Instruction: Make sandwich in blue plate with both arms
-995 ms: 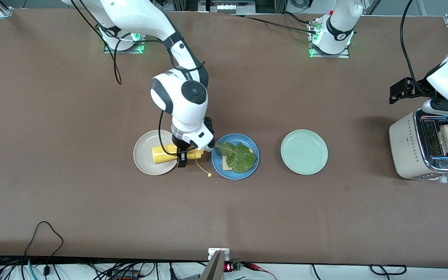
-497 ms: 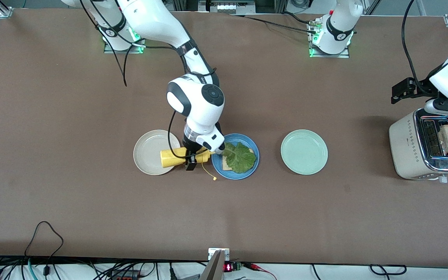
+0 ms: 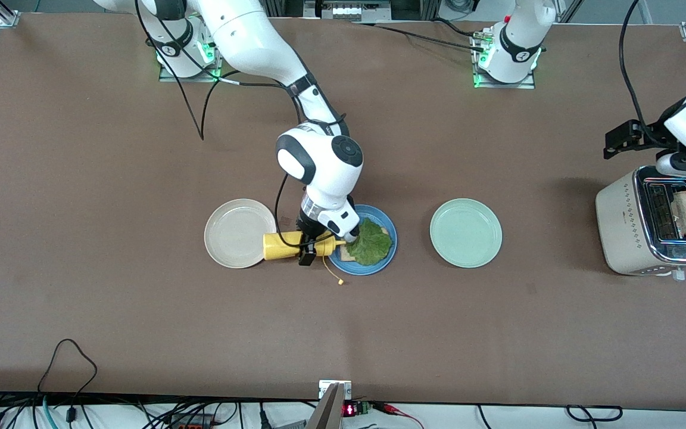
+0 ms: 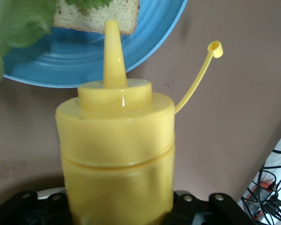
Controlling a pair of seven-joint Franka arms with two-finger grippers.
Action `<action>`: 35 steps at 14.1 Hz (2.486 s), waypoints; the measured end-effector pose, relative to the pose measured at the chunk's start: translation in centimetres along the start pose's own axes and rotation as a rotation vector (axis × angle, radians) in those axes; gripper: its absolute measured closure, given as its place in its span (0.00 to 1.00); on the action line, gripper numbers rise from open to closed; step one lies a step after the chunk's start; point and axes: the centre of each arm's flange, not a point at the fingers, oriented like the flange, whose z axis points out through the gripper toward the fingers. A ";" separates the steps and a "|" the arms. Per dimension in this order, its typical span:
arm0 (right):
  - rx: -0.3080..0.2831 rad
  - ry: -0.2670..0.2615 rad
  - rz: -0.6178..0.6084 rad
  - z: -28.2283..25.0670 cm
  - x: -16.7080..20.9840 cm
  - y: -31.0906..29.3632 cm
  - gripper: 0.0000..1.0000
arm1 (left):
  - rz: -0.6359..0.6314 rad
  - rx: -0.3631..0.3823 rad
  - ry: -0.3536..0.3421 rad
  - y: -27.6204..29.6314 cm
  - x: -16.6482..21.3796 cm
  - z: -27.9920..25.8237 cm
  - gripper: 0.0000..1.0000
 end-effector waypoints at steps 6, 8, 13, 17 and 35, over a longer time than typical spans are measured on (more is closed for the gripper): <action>-0.026 -0.013 -0.009 -0.3 0.6 0.1 0.57 | -0.021 -0.002 -0.007 -1.2 -0.2 0.2 0.00; -0.034 0.012 0.039 -1.9 -0.6 1.6 0.57 | -0.021 -0.003 -0.009 -1.2 -0.2 0.3 0.00; 0.146 0.238 0.310 -5.2 -14.7 9.0 0.57 | -0.022 -0.003 -0.011 -1.2 -0.2 0.3 0.00; 0.319 0.437 0.464 -0.3 -31.2 10.6 0.57 | -0.038 -0.005 -0.019 -1.7 -0.4 0.2 0.00; 0.303 1.308 0.744 23.5 -59.4 -14.9 0.57 | 0.039 0.005 -0.007 -27.0 0.6 16.1 0.19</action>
